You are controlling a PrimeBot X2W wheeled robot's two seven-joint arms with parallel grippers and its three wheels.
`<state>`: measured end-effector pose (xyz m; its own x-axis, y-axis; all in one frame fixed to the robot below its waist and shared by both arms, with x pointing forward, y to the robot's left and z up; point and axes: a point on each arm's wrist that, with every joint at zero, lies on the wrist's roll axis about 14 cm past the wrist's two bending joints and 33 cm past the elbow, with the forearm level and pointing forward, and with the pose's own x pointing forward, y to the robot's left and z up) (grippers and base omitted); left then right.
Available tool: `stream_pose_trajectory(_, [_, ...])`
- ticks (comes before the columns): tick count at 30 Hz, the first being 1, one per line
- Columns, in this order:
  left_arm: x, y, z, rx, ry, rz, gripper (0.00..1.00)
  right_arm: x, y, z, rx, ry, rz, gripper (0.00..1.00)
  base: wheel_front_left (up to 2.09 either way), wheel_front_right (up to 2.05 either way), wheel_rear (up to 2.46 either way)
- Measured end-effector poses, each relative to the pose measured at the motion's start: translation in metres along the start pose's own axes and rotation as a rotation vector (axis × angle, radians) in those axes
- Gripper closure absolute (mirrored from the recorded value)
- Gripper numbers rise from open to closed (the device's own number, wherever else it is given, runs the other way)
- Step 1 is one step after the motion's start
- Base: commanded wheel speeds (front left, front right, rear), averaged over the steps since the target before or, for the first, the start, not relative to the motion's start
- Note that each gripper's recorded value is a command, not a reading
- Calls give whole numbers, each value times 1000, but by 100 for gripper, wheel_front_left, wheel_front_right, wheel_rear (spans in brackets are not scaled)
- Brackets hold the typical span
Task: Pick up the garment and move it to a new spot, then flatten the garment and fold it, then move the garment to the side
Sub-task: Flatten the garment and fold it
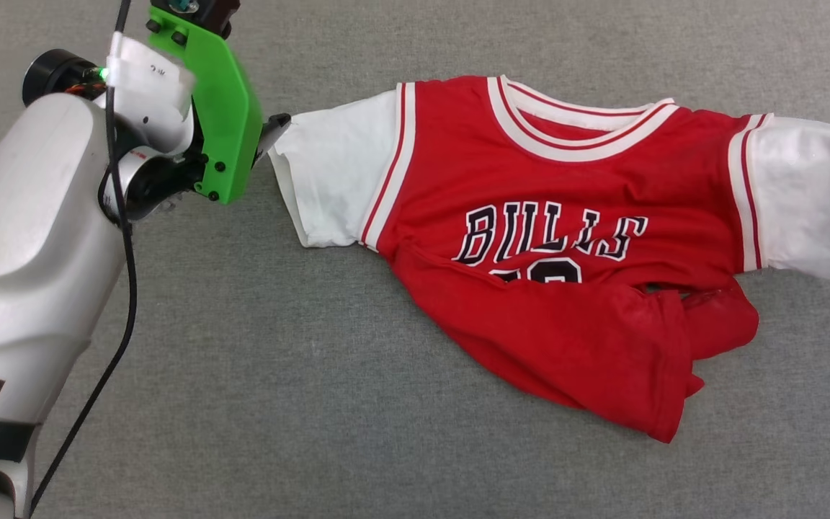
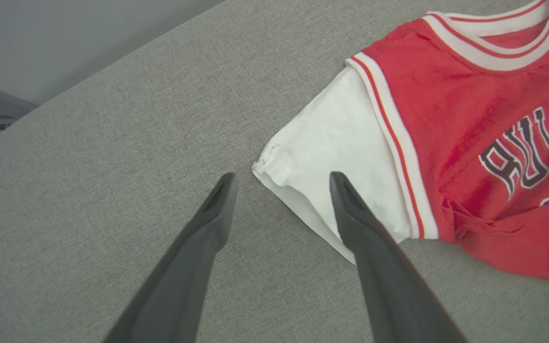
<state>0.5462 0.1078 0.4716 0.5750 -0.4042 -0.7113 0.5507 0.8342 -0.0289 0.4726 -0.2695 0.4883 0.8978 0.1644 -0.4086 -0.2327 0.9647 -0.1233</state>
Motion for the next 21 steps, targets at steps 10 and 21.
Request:
stream_pose_trajectory(10, [57, 5, -38, 16, 227, -30, 0, 18, 7, -20, 4, 54, 22, 100, 0, 0, 0])
stream_pose_trajectory(21, [89, 11, -71, 75, 348, -44, 64, 27, -2, -44, 3, 111, 10, 100, 0, 0, 0])
